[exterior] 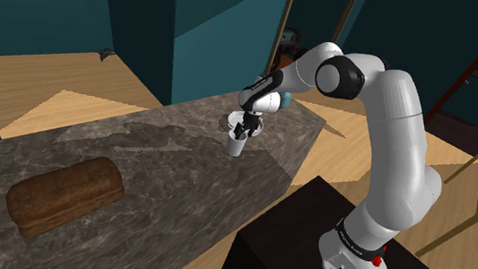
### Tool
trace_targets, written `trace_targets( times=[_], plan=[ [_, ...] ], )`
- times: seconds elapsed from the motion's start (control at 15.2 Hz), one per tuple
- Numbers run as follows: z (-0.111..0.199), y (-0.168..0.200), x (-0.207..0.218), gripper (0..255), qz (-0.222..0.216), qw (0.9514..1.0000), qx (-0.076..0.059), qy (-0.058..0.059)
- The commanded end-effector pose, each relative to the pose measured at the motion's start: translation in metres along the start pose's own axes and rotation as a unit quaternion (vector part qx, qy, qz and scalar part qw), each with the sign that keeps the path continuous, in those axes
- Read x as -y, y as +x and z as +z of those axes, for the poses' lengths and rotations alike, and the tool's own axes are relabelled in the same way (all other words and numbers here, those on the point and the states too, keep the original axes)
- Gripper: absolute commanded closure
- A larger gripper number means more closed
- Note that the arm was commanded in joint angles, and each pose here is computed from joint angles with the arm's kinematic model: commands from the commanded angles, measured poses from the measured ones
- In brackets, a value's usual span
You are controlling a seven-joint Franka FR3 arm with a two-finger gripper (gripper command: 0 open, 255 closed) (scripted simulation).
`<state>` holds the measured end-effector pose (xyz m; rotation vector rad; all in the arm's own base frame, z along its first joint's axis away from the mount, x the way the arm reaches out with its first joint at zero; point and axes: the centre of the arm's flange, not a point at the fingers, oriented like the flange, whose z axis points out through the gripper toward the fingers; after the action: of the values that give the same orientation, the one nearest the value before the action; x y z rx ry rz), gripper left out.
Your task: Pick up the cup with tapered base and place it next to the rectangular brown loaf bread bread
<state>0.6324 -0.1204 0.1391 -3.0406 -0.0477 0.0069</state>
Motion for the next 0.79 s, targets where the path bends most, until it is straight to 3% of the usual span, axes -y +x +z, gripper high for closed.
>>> trace_targets(
  times=[0.0, 0.07, 0.73],
  plan=[
    [0.0000, 0.0000, 0.0000, 0, 0.000, 1.0000, 0.000, 0.000],
    [0.0000, 0.0000, 0.0000, 255, 0.000, 1.0000, 0.000, 0.000],
    [-0.0052, 0.0000, 0.0006, 255, 0.000, 1.0000, 0.000, 0.000]
  ],
)
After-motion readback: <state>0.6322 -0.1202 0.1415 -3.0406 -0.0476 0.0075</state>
